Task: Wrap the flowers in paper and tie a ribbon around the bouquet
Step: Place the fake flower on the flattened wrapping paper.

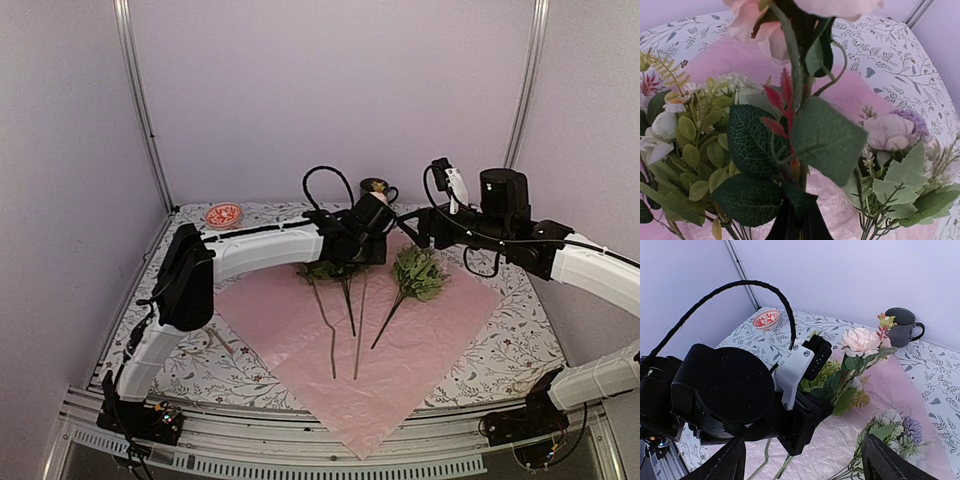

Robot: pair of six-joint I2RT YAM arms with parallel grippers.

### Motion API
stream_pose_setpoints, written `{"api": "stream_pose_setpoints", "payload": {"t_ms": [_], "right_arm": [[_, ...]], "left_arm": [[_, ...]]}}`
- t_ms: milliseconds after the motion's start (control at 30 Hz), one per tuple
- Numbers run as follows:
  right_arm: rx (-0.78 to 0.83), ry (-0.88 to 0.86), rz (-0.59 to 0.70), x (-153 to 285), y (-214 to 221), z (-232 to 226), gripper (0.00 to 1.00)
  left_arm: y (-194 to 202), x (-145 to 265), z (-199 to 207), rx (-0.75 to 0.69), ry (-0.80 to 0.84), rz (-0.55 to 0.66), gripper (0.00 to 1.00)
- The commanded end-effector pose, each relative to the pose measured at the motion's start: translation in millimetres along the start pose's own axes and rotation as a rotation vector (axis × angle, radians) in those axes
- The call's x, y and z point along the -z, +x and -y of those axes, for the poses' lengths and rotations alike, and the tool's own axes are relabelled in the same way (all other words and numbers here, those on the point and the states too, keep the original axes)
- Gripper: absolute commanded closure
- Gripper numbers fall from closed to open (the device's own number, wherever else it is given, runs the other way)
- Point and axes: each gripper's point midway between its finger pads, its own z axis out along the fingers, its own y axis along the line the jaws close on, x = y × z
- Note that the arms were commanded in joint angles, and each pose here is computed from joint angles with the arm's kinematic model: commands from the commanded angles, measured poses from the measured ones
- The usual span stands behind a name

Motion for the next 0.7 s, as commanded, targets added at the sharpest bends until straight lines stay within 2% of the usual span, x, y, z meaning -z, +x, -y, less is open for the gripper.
{"api": "stream_pose_setpoints", "payload": {"t_ms": [0, 100, 233, 300, 533, 600, 667], "right_arm": [[-0.011, 0.073, -0.059, -4.2, 23.2, 17.1, 0.18], [-0.018, 0.11, -0.096, -8.9, 35.5, 26.9, 0.17], [-0.057, 0.172, -0.164, -16.0, 58.5, 52.6, 0.15], [-0.097, 0.185, -0.206, -21.3, 73.7, 65.5, 0.15], [-0.206, 0.314, -0.297, -29.1, 109.9, 114.0, 0.16], [-0.235, 0.369, -0.301, -22.4, 114.6, 127.2, 0.16], [-0.239, 0.413, -0.302, -13.6, 116.1, 133.8, 0.17]], "left_arm": [[23.1, -15.1, 0.1, 0.011, 0.01, -0.078, 0.96], [27.5, -18.3, -1.9, 0.015, 0.005, -0.089, 0.82], [17.8, -14.1, -1.8, 0.023, 0.015, -0.073, 0.56], [11.1, -10.8, -2.0, 0.023, 0.021, -0.063, 0.48], [-38.5, 32.5, -4.2, 0.035, 0.059, 0.029, 0.47], [-53.0, 52.9, -22.6, 0.043, 0.047, 0.042, 0.47], [-42.3, 62.6, -67.0, 0.056, -0.03, 0.013, 0.49]]}}
